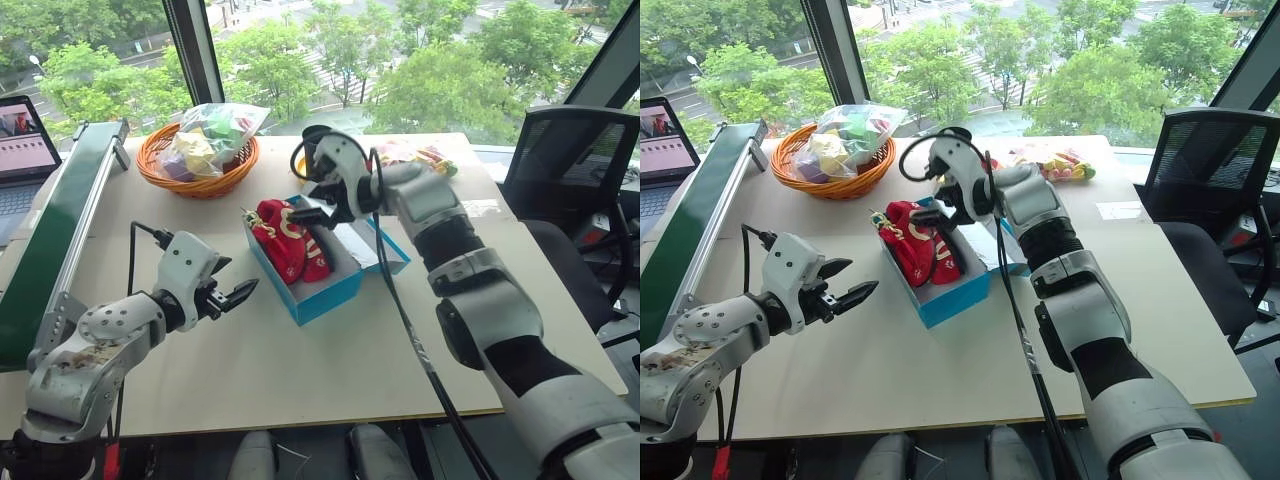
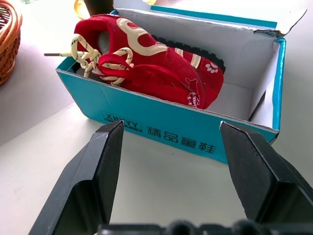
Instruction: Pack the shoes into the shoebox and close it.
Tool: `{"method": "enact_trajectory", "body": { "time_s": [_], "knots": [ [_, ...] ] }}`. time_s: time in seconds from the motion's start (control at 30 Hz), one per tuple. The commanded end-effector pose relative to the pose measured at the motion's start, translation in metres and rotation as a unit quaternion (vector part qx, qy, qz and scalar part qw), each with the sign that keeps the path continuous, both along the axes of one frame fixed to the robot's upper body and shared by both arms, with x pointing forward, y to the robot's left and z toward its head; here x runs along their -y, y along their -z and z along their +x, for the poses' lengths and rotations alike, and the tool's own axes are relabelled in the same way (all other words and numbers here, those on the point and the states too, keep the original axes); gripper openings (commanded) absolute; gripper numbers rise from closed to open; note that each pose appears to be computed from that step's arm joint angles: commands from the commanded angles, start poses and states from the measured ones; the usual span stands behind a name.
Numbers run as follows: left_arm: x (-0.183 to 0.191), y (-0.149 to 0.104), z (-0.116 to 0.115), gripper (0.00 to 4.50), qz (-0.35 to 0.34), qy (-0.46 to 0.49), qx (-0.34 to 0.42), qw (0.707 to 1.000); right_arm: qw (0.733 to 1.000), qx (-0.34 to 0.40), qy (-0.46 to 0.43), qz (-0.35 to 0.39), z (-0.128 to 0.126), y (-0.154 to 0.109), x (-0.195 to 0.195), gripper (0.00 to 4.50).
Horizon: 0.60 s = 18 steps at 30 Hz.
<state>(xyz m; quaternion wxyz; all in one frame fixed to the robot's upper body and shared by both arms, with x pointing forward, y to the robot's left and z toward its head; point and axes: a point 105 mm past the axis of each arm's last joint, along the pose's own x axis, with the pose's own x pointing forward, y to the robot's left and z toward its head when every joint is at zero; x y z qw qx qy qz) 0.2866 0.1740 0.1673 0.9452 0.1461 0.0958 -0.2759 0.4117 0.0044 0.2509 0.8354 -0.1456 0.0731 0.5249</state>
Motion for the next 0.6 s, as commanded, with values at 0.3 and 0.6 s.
{"method": "enact_trajectory", "body": {
  "time_s": [0.3,0.6],
  "knots": [
    [-0.021,-0.023,-0.006,3.33,0.028,0.011,0.03,0.999,0.998,0.056,0.028,0.023,0.014,0.02,-0.015,1.67],
    [-0.041,-0.042,-0.009,3.33,0.033,-0.024,0.05,0.998,0.995,0.058,0.076,-0.002,0.028,0.056,-0.021,0.05]
  ]
}}
